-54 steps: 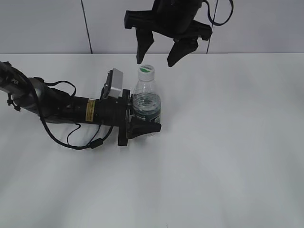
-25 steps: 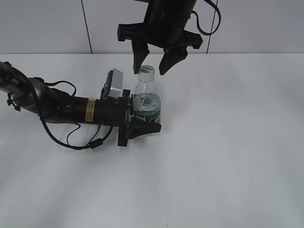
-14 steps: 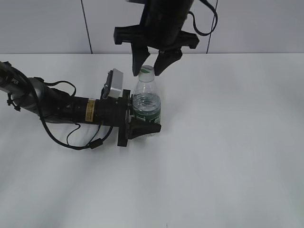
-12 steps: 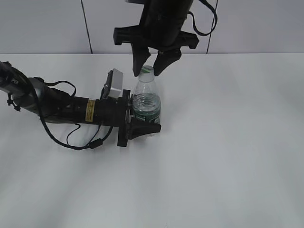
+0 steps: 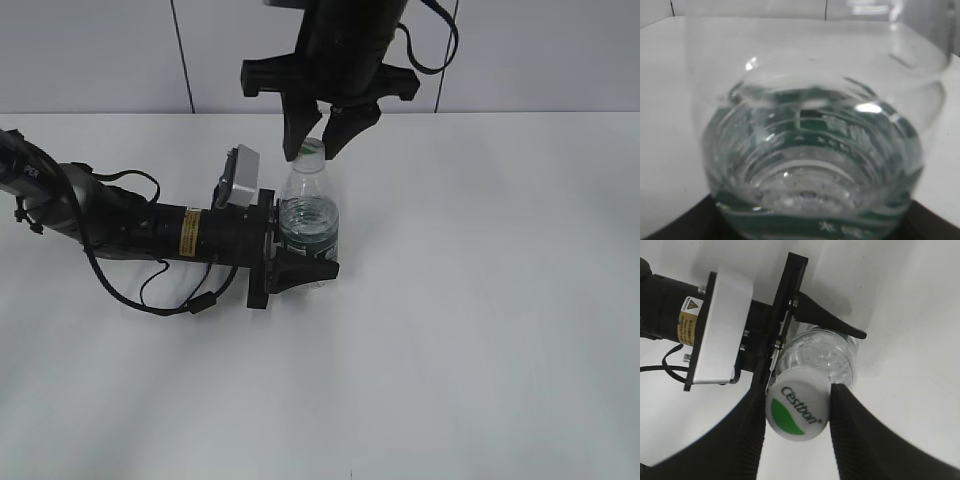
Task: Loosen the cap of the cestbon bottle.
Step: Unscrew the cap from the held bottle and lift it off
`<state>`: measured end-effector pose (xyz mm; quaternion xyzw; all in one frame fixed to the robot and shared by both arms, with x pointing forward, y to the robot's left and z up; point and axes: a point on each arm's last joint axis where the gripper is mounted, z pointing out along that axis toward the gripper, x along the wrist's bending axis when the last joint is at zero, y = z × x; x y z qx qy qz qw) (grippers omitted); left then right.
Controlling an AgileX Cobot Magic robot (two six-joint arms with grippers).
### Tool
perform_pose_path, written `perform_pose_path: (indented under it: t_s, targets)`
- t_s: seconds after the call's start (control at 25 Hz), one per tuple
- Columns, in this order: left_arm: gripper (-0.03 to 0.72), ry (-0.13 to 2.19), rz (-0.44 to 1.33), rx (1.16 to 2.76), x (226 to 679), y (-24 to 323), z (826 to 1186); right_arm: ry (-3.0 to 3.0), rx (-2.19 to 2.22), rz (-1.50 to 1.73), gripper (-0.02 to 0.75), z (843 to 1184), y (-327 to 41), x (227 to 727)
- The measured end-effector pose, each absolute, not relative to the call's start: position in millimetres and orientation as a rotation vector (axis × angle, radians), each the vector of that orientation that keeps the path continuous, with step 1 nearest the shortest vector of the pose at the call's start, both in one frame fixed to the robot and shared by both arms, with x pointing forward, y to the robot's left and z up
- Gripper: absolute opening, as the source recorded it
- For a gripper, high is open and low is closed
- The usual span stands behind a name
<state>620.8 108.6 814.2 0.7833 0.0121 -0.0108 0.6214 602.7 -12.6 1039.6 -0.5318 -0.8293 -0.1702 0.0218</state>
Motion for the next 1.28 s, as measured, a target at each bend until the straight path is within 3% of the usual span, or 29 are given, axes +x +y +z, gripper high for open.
perform_pose_path:
  t_s: [1.28]
  targets:
    - [0.412, 0.013, -0.028, 1.808, 622.1, 117.3, 813.6, -3.201, -0.217, -0.567, 0.293, 1041.1, -10.1, 602.0]
